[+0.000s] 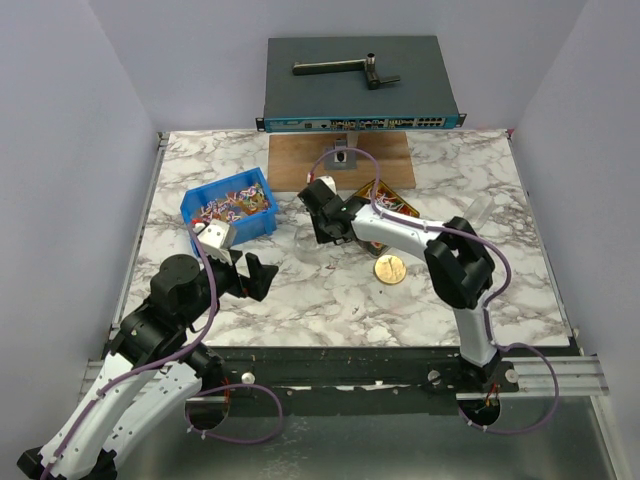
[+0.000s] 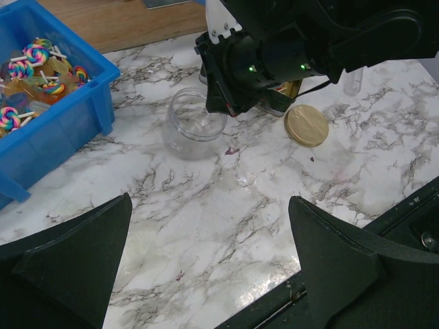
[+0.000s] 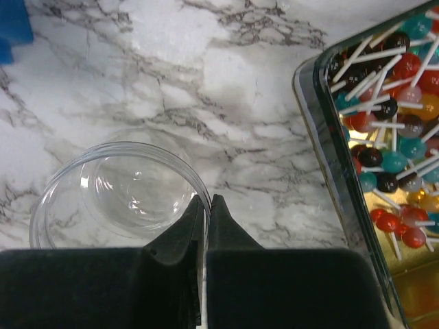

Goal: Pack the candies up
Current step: Pick up the packing bottle from the center of the board, then place the packing bottle at the center of the board.

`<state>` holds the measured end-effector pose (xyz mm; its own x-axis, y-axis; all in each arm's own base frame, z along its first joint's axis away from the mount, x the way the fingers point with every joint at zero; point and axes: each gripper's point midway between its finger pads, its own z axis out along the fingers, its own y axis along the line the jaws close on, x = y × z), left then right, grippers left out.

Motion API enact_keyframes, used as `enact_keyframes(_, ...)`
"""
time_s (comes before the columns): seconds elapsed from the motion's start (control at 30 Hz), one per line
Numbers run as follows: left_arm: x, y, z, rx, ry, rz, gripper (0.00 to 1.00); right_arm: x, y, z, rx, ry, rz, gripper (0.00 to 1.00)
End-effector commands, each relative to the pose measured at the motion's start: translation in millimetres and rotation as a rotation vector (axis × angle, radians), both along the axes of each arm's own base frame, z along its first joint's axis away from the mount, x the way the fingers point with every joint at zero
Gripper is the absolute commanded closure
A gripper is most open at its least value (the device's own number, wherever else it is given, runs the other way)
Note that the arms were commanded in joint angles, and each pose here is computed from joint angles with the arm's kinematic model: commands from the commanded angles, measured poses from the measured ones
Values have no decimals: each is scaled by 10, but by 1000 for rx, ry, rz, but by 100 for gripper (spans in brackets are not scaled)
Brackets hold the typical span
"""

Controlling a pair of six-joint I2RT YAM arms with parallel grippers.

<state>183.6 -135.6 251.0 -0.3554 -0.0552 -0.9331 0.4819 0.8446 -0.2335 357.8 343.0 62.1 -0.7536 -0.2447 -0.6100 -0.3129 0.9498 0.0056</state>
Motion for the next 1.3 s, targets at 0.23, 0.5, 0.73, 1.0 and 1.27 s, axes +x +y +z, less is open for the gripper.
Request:
enact_keyframes(0.23,-11,4,-43,15,15,-6,1,-558,-208,360,1,-73,7,99)
enact_keyframes(0.5,10,25,-57,20,18,11,1,-993,-399,385,-22,-83,-2,99)
enact_keyframes(0.73,26,21,-79,26,27,14,1,-1281,-582,283,-45,-67,-7,99)
enact_keyframes(1.0,40,13,-115,36,42,15,1,-1577,-839,157,-112,-64,-39,99)
enact_keyframes(1.27,52,2,-140,43,53,14,1,-1759,-978,83,-144,-51,-56,99)
